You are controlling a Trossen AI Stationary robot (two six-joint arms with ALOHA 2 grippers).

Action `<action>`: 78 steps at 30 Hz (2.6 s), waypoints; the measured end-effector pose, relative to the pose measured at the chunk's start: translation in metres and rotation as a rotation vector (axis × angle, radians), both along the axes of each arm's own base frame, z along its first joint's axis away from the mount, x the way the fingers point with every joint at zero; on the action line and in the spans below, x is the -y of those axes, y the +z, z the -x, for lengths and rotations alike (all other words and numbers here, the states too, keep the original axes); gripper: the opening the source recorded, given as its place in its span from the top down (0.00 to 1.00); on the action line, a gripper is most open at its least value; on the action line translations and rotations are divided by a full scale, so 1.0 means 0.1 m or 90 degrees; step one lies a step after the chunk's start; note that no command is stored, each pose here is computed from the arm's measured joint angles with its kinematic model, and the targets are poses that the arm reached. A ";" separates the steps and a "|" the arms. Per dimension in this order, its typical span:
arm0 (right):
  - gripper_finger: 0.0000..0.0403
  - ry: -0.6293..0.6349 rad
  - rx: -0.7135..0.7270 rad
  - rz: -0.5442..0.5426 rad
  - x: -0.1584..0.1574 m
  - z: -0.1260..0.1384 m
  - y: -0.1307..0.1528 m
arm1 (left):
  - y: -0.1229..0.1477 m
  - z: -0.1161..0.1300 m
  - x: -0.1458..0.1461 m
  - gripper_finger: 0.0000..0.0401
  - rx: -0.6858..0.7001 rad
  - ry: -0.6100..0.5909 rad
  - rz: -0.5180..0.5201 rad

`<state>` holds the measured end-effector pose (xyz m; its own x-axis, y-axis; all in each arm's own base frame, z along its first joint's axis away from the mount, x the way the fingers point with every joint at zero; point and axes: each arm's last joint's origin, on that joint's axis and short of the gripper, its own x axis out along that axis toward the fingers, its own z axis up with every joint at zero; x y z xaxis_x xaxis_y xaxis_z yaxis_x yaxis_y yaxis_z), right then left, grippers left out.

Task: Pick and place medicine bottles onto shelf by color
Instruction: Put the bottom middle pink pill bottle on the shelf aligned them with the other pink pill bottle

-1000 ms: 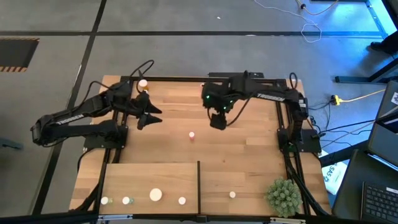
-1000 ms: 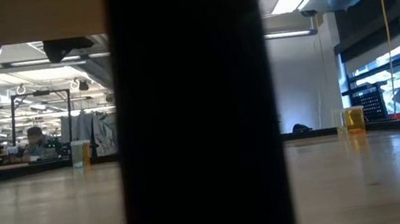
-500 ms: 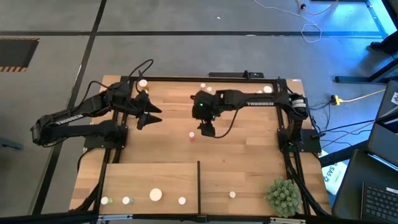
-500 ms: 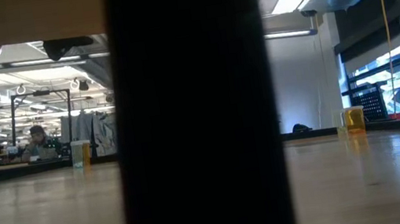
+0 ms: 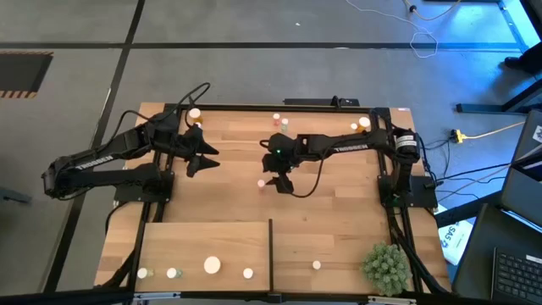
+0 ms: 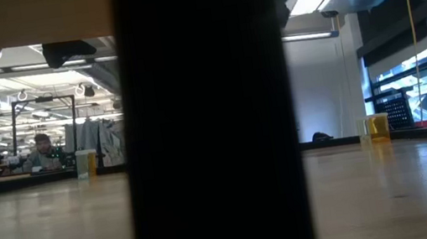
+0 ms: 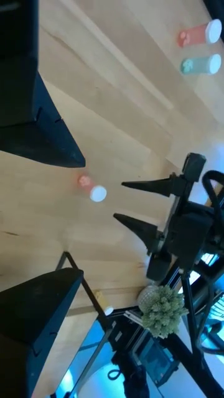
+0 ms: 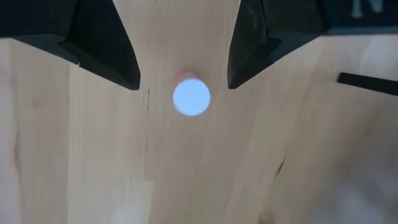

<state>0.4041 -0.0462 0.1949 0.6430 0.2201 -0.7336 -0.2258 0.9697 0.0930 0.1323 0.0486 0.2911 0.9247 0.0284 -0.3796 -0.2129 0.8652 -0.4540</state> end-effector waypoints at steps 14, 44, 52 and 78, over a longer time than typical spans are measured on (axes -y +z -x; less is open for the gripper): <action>0.39 0.004 0.025 0.002 0.00 -0.03 -0.28 | 0.00 0.00 0.00 0.32 0.000 0.002 -0.001; 0.39 0.021 0.046 0.004 0.01 -0.14 -0.49 | 0.00 0.00 0.00 0.32 -0.001 0.004 0.003; 0.44 0.018 0.044 0.001 0.01 -0.15 -0.53 | 0.00 0.00 0.00 0.32 0.000 0.004 0.004; 0.67 0.010 0.040 -0.005 0.01 -0.15 -0.52 | 0.00 0.00 0.00 0.32 0.000 0.004 0.003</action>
